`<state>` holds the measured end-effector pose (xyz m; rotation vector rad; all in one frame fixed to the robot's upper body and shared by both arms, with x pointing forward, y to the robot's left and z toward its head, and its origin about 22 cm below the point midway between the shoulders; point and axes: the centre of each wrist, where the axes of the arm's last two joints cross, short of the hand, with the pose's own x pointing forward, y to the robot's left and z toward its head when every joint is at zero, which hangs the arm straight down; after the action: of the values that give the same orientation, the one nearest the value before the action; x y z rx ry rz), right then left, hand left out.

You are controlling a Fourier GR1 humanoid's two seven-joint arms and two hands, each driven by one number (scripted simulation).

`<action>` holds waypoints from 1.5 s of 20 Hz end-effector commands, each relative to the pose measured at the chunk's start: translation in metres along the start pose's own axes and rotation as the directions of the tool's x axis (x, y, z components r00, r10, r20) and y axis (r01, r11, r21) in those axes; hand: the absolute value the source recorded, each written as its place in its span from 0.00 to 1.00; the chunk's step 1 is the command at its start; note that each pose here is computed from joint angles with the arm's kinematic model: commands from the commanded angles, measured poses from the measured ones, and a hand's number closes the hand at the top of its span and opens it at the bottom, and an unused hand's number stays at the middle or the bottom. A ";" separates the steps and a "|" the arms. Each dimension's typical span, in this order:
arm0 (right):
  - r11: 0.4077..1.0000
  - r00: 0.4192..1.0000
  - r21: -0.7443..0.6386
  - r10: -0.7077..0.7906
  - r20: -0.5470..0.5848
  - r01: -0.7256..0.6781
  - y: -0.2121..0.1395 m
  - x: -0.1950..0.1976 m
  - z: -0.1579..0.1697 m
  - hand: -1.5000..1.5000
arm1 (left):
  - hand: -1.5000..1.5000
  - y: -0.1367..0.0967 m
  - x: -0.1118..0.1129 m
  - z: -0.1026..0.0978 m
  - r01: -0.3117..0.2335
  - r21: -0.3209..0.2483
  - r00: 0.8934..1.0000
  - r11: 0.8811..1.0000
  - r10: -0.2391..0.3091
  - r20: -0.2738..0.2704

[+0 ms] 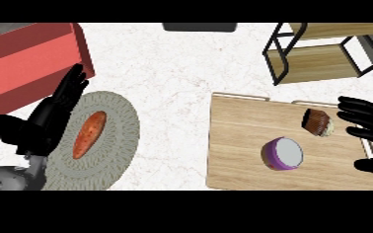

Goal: Pick the cupcake from the tray and place it in the tiered shelf

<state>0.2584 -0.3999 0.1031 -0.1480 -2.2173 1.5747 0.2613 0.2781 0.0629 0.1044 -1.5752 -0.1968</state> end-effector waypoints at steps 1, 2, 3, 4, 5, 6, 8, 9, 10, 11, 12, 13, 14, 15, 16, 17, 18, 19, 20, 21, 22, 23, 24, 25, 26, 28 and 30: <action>0.996 0.972 0.080 0.024 0.234 -0.044 0.020 -0.009 0.011 0.00 | 0.50 -0.005 0.005 0.000 -0.015 -0.004 1.000 1.000 0.015 0.006; 0.992 0.977 0.113 0.039 0.209 -0.063 0.017 -0.011 0.018 0.00 | 0.50 -0.010 -0.010 0.009 -0.012 -0.009 1.000 1.000 0.012 -0.004; 0.991 0.974 0.112 0.043 0.221 -0.069 0.030 -0.009 0.017 0.00 | 0.50 -0.004 0.002 -0.005 -0.012 0.005 1.000 1.000 0.012 0.002; 0.987 0.974 0.122 0.075 0.214 -0.102 0.029 -0.013 0.013 0.00 | 0.50 -0.011 -0.005 0.001 -0.007 -0.005 1.000 1.000 0.007 -0.025; 0.989 0.980 0.109 0.083 0.181 -0.104 0.026 -0.017 0.024 0.00 | 0.50 -0.002 0.012 -0.001 0.004 0.012 1.000 1.000 -0.004 0.010; 0.982 0.979 0.146 0.092 0.183 -0.119 0.030 -0.016 0.024 0.00 | 0.50 -0.006 -0.009 0.010 -0.004 -0.006 1.000 1.000 0.004 0.006; 0.987 0.978 0.105 0.101 0.180 -0.121 0.037 -0.021 0.017 0.00 | 0.50 0.001 0.005 -0.001 -0.014 -0.010 1.000 1.000 0.014 -0.007; 0.985 0.979 0.101 0.123 0.162 -0.140 0.039 -0.022 0.020 0.00 | 0.50 0.005 -0.008 0.010 -0.002 0.004 1.000 1.000 0.002 0.006; 0.980 0.977 0.103 0.151 0.149 -0.167 0.026 -0.029 0.021 0.00 | 0.50 0.003 -0.001 0.009 -0.016 -0.003 1.000 1.000 0.016 -0.012; 0.976 0.970 0.084 0.187 0.152 -0.201 0.022 -0.027 0.022 0.00 | 0.50 0.010 0.001 -0.001 -0.021 0.021 1.000 1.000 0.021 -0.001; 0.973 0.969 0.078 0.203 0.139 -0.216 0.031 -0.029 0.014 0.00 | 0.50 0.002 -0.007 0.012 -0.009 -0.006 1.000 1.000 0.009 -0.015; 0.969 0.966 0.075 0.224 0.129 -0.235 0.039 -0.028 0.020 0.00 | 0.50 -0.006 -0.006 0.011 -0.001 0.003 1.000 1.000 0.001 0.013; 0.967 0.964 0.053 0.243 0.110 -0.250 0.033 -0.030 0.015 0.00 | 0.50 0.014 -0.004 -0.006 -0.008 0.030 1.000 1.000 0.008 -0.003; 0.967 0.966 0.049 0.247 0.082 -0.251 0.035 -0.041 0.012 0.00 | 0.50 0.004 -0.009 0.009 -0.012 -0.001 1.000 1.000 0.012 -0.005; 0.963 0.964 0.062 0.258 0.066 -0.262 0.037 -0.041 0.015 0.00 | 0.50 -0.009 -0.002 0.008 -0.004 0.004 1.000 1.000 0.004 -0.009; 0.959 0.963 0.104 0.257 0.076 -0.264 0.040 -0.042 0.021 0.00 | 0.50 -0.005 0.004 0.001 -0.004 0.000 1.000 1.000 0.004 0.011; 0.961 0.967 0.104 0.250 0.055 -0.255 0.049 -0.043 0.031 0.00 | 0.50 0.006 0.008 0.001 -0.010 0.023 1.000 1.000 0.010 0.007; 0.961 0.964 0.091 0.257 0.067 -0.262 0.036 -0.043 0.001 0.00 | 0.50 0.003 -0.001 0.004 -0.014 0.025 1.000 1.000 0.014 0.001; 0.957 0.965 0.127 0.254 0.059 -0.260 0.037 -0.053 0.003 0.00 | 0.50 -0.001 -0.005 0.009 0.000 0.019 1.000 1.000 0.000 -0.005; 0.960 0.968 0.122 0.247 0.046 -0.251 0.053 -0.048 0.017 0.00 | 0.50 0.008 0.001 0.002 -0.019 -0.001 1.000 1.000 0.019 -0.005; 0.954 0.964 0.139 0.260 0.061 -0.266 0.043 -0.048 0.010 0.00 | 0.50 -0.004 -0.009 0.013 0.003 0.019 1.000 1.000 -0.003 -0.005; 0.956 0.965 0.129 0.257 0.057 -0.263 0.042 -0.052 0.004 0.00 | 0.50 -0.020 -0.011 0.009 -0.007 0.023 1.000 1.000 0.007 -0.001; 0.961 0.968 0.116 0.244 0.061 -0.250 0.053 -0.059 0.003 0.00 | 0.50 -0.005 0.002 -0.001 -0.003 0.030 1.000 1.000 0.004 -0.004; 0.957 0.967 0.140 0.250 0.042 -0.254 0.044 -0.066 0.006 0.00 | 0.50 -0.007 0.008 -0.002 0.002 0.009 1.000 1.000 -0.002 0.003; 0.958 0.967 0.133 0.248 0.058 -0.253 0.038 -0.059 0.001 0.00 | 0.50 -0.013 -0.007 0.004 0.005 0.020 1.000 1.000 -0.005 -0.012; 0.951 0.964 0.155 0.259 0.065 -0.266 0.029 -0.061 0.004 0.00 | 0.50 -0.015 -0.006 0.009 -0.017 0.010 1.000 1.000 0.017 -0.006; 0.955 0.966 0.145 0.251 0.060 -0.258 0.054 -0.066 0.000 0.00 | 0.50 -0.009 0.006 -0.003 0.011 0.009 1.000 1.000 -0.011 -0.001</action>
<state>0.3025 -0.4044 0.0430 -0.4811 -2.0449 1.7733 0.2574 0.2696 0.0585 0.1177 -1.5730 -0.1846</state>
